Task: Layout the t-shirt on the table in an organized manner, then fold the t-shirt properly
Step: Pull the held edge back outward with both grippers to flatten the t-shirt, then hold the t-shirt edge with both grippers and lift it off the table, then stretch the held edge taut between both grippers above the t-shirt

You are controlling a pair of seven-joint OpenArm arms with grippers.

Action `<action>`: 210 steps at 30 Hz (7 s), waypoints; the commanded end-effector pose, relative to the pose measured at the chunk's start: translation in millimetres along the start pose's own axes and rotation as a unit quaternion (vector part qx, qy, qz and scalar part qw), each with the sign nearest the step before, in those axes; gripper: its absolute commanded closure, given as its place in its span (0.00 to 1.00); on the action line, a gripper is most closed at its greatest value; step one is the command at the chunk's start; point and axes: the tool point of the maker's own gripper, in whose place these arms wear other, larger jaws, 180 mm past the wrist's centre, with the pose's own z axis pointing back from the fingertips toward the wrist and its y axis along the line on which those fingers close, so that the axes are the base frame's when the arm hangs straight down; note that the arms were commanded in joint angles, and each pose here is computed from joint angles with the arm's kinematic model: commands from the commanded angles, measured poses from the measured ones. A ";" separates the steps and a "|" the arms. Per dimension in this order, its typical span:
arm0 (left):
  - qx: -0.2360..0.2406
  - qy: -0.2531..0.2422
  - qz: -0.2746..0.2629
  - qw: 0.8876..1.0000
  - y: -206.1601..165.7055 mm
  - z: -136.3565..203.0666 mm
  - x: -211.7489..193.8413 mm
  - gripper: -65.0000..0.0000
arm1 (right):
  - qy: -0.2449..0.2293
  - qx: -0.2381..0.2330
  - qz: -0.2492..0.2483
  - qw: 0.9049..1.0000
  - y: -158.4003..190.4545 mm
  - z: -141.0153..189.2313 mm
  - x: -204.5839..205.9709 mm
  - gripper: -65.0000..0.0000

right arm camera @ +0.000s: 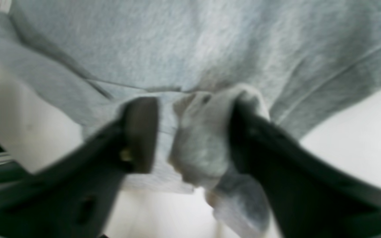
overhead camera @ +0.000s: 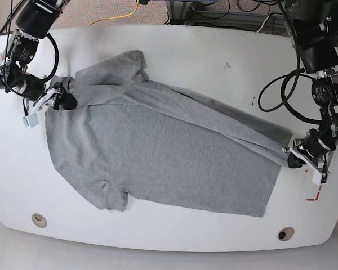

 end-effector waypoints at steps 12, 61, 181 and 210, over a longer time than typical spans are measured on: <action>0.016 -0.036 -0.018 0.999 14.0 14.3 27.2 1.00 | -0.028 -0.038 0.037 0.998 14.4 43.5 -22.9 0.08; 0.014 -0.024 -0.014 1.000 12.9 12.0 14.6 1.00 | -0.023 0.032 -0.049 0.998 43.0 -3.5 -62.4 0.08; -0.032 -0.548 -0.115 0.828 -105.7 307.9 394.8 0.99 | -0.288 0.007 0.277 0.917 161.8 191.2 426.1 1.00; -0.037 -0.294 -0.065 0.953 -48.6 141.6 182.3 0.99 | -0.139 0.063 0.098 0.984 14.3 95.0 161.7 1.00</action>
